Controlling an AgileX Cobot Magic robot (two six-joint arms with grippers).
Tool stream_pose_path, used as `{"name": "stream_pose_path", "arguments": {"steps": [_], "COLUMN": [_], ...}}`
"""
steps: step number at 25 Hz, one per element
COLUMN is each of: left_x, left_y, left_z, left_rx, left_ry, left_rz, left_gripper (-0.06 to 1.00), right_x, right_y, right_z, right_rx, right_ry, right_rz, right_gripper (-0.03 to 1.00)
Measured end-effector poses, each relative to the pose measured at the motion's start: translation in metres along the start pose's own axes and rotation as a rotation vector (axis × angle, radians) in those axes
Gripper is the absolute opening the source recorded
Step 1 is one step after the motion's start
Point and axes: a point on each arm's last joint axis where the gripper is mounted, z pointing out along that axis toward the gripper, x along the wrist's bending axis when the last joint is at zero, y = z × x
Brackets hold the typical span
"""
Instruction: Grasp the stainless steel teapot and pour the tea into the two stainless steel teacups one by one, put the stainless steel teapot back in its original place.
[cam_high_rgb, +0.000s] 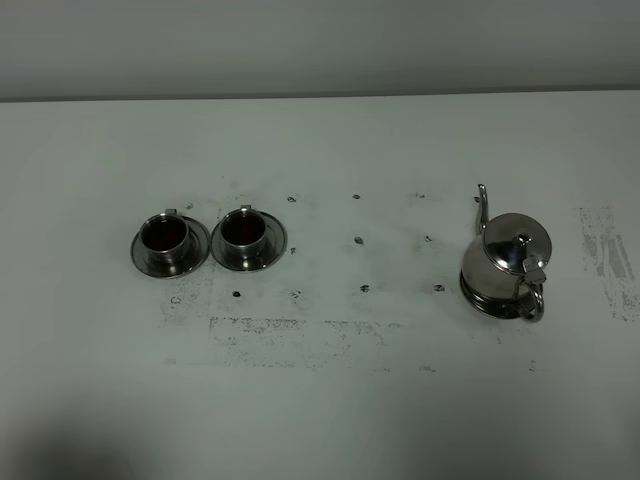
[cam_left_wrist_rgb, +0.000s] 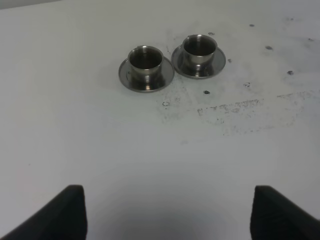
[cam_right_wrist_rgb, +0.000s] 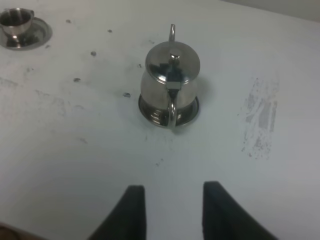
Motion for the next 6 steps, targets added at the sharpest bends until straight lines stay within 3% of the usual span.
{"name": "stream_pose_path", "arguments": {"steps": [6], "left_x": [0.0], "left_y": [0.0], "left_z": [0.0], "left_rx": [0.0], "left_ry": [0.0], "left_rz": [0.0], "left_gripper": [0.65], "right_x": [0.0], "right_y": [0.0], "right_z": [0.0], "right_rx": [0.0], "right_ry": [0.0], "right_rz": [0.0], "right_gripper": [0.23]}}
